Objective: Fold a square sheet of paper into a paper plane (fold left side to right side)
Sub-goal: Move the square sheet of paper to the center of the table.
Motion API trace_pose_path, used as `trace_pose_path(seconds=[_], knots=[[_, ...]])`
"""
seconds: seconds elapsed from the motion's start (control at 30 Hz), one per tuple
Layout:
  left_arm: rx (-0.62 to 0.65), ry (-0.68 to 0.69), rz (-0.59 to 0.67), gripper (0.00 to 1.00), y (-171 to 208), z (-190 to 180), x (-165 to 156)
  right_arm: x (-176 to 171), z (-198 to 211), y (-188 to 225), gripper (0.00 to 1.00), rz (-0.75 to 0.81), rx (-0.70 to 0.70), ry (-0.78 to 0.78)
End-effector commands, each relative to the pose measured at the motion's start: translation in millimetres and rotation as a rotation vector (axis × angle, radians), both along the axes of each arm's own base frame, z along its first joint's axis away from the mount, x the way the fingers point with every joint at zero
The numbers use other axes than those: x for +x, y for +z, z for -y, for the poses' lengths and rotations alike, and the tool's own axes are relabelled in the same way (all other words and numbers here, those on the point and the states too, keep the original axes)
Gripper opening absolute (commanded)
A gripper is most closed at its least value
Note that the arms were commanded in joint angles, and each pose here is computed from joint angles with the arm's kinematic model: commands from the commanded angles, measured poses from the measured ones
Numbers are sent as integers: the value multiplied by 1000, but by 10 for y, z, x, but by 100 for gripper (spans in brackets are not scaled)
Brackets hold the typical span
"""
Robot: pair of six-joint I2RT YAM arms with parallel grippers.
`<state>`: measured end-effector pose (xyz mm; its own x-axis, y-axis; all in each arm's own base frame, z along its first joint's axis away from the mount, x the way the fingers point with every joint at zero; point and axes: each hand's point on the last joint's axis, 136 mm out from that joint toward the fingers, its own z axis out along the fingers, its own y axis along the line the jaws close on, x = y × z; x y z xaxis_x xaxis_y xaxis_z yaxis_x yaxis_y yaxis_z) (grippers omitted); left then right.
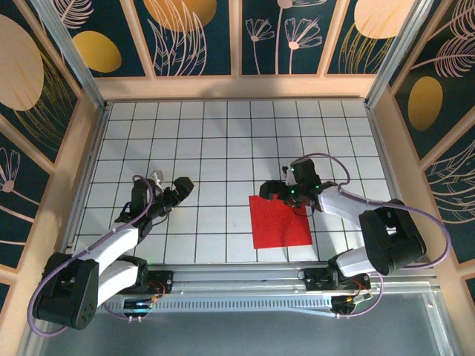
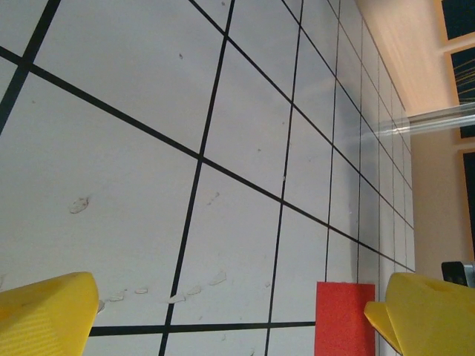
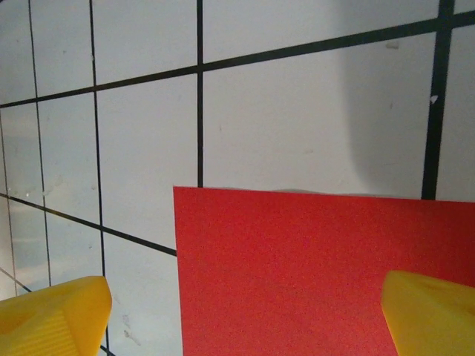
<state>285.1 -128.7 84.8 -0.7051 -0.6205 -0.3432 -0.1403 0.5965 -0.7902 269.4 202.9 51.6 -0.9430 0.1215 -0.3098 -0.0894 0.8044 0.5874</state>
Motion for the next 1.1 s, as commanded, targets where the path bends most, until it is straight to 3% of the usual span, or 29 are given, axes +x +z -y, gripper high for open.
trace_pose_path(seconds=[0.0,0.33,0.77,1.07], knots=[[-22,3,45,99,165,45,110,-35,-79,-77,94,-17,14,22],[-8,9,23,99,115,35,111,-34,-292,-232,92,-69,45,4],[1,5,14,99,184,45,154,619,-754,-260,92,11,42,-49],[-30,-73,-11,91,238,196,115,866,-1001,-128,92,50,71,-17]])
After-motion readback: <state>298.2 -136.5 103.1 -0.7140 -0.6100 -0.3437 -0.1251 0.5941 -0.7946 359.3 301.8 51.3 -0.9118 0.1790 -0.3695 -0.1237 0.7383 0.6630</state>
